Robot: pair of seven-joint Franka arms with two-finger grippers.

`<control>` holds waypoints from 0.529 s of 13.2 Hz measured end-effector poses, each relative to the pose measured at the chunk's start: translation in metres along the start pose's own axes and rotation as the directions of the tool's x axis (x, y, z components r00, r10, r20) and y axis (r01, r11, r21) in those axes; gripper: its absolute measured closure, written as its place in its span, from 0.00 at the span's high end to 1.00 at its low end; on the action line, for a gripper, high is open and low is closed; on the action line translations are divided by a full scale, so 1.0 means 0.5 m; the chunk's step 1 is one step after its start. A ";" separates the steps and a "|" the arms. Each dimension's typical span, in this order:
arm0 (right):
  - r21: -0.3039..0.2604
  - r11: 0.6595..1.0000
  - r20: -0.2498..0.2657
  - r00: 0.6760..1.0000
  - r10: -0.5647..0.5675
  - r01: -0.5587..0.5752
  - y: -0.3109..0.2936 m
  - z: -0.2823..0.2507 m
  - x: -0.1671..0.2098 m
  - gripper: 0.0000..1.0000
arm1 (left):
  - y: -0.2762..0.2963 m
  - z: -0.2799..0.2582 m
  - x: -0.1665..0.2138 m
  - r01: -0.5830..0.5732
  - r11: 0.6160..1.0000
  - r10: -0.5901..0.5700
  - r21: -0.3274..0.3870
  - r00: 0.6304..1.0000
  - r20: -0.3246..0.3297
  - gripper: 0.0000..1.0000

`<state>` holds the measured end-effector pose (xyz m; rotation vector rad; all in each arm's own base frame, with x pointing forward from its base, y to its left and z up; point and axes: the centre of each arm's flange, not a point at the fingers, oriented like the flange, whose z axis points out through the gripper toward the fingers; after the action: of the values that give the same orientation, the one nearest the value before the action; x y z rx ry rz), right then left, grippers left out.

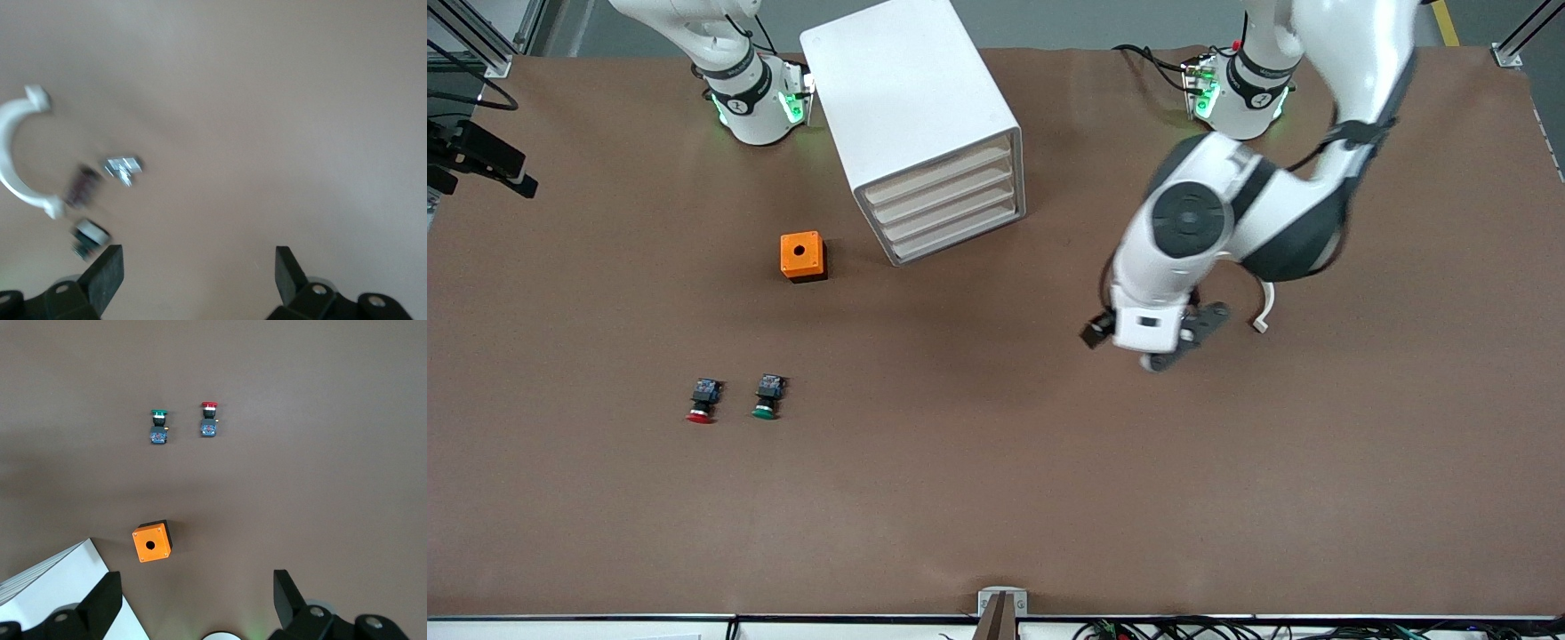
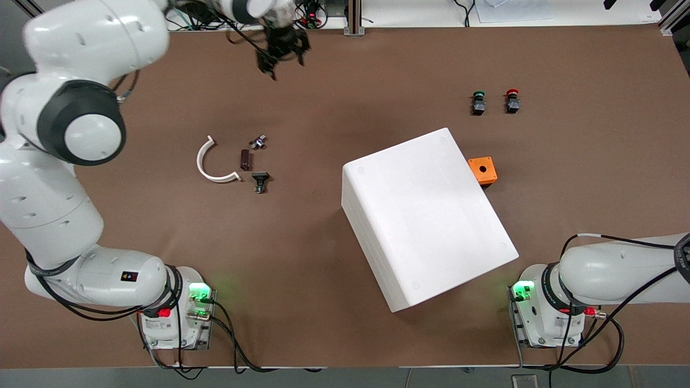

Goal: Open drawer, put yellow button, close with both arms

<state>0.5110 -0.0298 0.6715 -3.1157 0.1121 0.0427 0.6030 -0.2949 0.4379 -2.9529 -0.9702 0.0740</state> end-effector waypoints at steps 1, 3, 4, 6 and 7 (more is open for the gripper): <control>0.000 1.000 0.001 1.000 0.000 0.000 0.000 0.001 0.001 1.00 | -0.047 -0.037 0.060 -0.013 1.000 0.013 -0.007 1.000 -0.017 1.00; 0.000 1.000 0.001 1.000 -0.001 0.001 -0.001 0.002 0.002 1.00 | -0.139 -0.099 0.159 -0.039 0.999 0.038 -0.017 0.998 -0.053 1.00; 0.000 1.000 0.000 1.000 -0.001 0.001 -0.001 0.002 0.002 1.00 | -0.179 -0.120 0.197 -0.063 0.998 0.062 -0.017 0.996 -0.066 1.00; -0.001 1.000 -0.001 1.000 -0.002 0.002 -0.001 0.002 0.002 1.00 | -0.243 -0.147 0.247 -0.125 0.992 0.124 -0.001 0.989 -0.074 1.00; -0.001 1.000 -0.001 1.000 -0.002 0.002 -0.001 0.002 0.002 1.00 | -0.272 -0.160 0.266 -0.156 0.988 0.157 0.011 0.985 -0.075 1.00</control>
<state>0.5121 -0.0294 0.6706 -3.1165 0.1097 0.0414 0.6338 -0.1076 0.5192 -2.9979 -0.7271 -0.0312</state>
